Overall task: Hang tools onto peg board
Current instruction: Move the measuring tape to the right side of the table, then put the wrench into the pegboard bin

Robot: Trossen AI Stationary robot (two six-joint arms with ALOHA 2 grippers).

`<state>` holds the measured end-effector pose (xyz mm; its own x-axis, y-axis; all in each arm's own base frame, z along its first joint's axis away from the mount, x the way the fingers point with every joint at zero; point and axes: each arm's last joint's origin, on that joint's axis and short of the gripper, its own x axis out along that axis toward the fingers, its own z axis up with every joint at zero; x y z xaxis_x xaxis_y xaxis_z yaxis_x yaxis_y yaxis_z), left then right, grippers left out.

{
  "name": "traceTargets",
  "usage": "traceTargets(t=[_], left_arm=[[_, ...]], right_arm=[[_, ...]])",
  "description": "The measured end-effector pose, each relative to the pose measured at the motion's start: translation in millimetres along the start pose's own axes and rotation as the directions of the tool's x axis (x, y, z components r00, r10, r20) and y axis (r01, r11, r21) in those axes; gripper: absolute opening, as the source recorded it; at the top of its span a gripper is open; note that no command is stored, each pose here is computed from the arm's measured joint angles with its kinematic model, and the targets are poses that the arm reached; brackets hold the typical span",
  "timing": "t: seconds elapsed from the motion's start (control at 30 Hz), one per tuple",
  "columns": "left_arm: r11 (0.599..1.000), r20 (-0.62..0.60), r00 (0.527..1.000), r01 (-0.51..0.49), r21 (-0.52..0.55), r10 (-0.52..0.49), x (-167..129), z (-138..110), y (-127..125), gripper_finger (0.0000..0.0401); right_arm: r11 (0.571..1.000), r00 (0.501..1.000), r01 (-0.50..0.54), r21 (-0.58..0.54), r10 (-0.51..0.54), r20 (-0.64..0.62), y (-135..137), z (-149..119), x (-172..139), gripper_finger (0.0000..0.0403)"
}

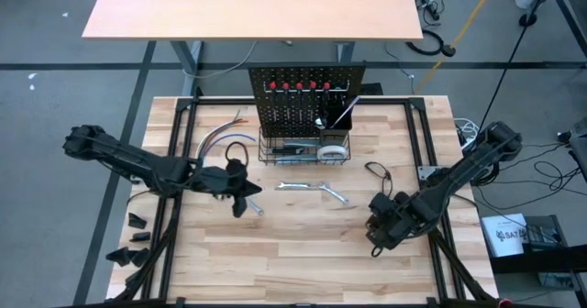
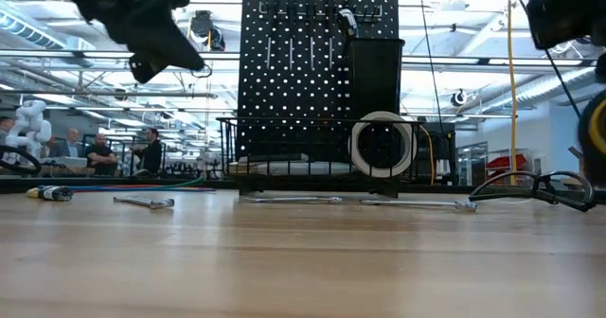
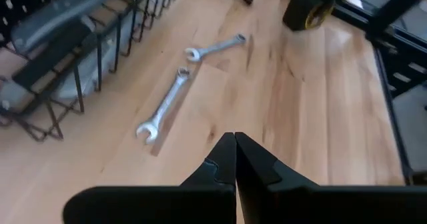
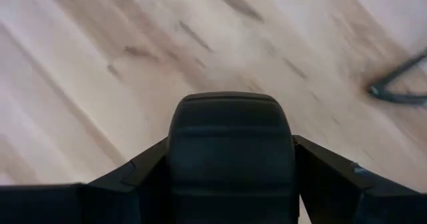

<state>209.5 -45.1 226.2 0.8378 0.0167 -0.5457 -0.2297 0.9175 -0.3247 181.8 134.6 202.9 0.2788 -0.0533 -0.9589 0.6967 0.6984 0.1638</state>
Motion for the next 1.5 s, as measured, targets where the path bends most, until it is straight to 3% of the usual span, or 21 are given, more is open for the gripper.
traceTargets(t=[0.2, 0.57, 0.73, 0.8, 0.87, 1.07, 1.3, 1.5], left_arm=[[0.999, 0.021, 0.999, -0.049, 0.002, 0.049, 12, 14, -7, 0.0], [0.999, 0.067, 0.997, -0.036, -0.025, 0.038, 11, 35, -15, 0.0], [0.999, 0.071, 0.997, -0.033, -0.026, 0.035, 10, 36, -16, 0.0], [0.999, 0.062, 0.998, -0.028, -0.02, 0.03, 10, 36, -16, 0.0], [1.0, 0.053, 0.998, -0.017, 0.004, 0.017, 10, 35, -16, 0.0], [0.998, 0.027, 0.999, 0.021, 0.062, -0.022, 10, 35, -17, 0.0], [0.993, -0.058, 0.997, 0.066, 0.102, -0.06, 8, 29, -16, 0.0], [0.989, -0.134, 0.987, 0.099, 0.105, -0.085, 3, 24, -15, 0.0]], right_arm=[[0.994, 0.995, 0.097, -0.051, -0.095, 0.04, -3, -2, 17, 0.025], [0.969, 0.994, 0.098, -0.227, -0.106, -0.023, 3, -6, 29, 0.0252], [0.966, 0.994, 0.073, -0.247, -0.091, -0.06, 5, -7, 29, 0.0369], [0.968, 0.994, 0.067, -0.241, -0.087, -0.071, 4, -6, 29, 0.0381], [0.971, 0.994, 0.058, -0.23, -0.077, -0.075, 4, -5, 27, 0.0364], [0.982, 0.999, 0.0, -0.19, -0.007, -0.037, 11, 3, 5, 0.0338], [0.979, 0.991, 0.128, -0.158, -0.12, 0.061, 5, 27, -32, 0.0337], [0.983, 0.974, 0.026, -0.18, 0.015, 0.227, 25, 60, -69, 0.0338]])
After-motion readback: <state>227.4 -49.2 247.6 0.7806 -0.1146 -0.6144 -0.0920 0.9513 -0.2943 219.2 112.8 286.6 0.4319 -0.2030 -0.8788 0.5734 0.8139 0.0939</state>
